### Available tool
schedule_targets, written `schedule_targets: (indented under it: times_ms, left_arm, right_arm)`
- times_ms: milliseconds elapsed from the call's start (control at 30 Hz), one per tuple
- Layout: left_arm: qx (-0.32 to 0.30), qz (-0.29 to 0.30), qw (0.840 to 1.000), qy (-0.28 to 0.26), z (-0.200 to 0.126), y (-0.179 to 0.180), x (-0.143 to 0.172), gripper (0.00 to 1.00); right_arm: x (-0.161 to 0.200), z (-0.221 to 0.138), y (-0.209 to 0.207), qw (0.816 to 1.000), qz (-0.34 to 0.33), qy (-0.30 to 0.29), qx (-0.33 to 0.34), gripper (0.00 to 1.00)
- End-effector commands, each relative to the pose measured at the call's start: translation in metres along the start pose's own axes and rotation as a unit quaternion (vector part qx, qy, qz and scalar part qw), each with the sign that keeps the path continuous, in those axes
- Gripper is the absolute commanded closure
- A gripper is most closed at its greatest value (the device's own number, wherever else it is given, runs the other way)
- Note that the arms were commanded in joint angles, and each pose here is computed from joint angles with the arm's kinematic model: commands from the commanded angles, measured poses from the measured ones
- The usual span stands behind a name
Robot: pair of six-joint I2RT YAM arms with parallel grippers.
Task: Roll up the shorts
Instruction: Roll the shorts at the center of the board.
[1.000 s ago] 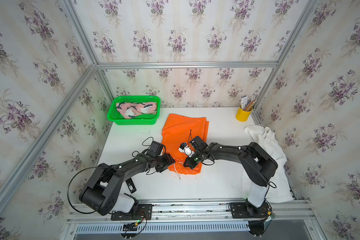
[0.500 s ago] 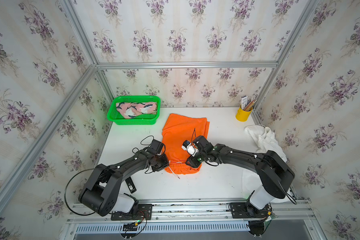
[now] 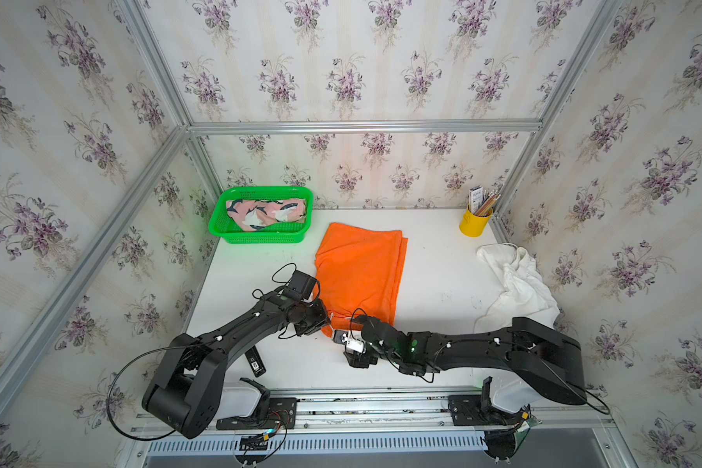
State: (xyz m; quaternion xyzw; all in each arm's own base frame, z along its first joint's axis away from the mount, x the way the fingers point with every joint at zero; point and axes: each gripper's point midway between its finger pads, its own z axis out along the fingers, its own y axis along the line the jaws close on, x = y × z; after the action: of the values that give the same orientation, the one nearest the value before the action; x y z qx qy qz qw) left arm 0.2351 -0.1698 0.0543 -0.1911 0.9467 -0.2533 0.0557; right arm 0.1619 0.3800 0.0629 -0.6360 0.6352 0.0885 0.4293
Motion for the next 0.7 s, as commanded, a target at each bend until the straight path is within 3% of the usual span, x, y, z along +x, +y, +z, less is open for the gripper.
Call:
schedule_targets:
  times_ms: [0,267,467,667]
  left_arm:
    - [0.015,-0.013,1.000,0.022,-0.001,-0.005,0.008,0.72]
    - [0.034,-0.020,0.998,0.044,-0.001,-0.011,0.014,0.72]
    - [0.037,-0.023,0.998,0.053,-0.001,-0.009,0.016,0.71]
    - [0.041,-0.028,0.997,0.054,-0.001,-0.008,0.016,0.72]
  right_arm:
    - [-0.024,0.005,-0.014,0.994,-0.059,-0.052,0.077,0.11]
    - [-0.002,0.018,-0.041,0.970,-0.113,-0.018,0.212,0.13]
    - [0.015,-0.008,-0.064,0.938,-0.148,0.002,0.314,0.27]
    - [0.020,-0.021,-0.061,0.929,-0.159,0.013,0.334,0.36]
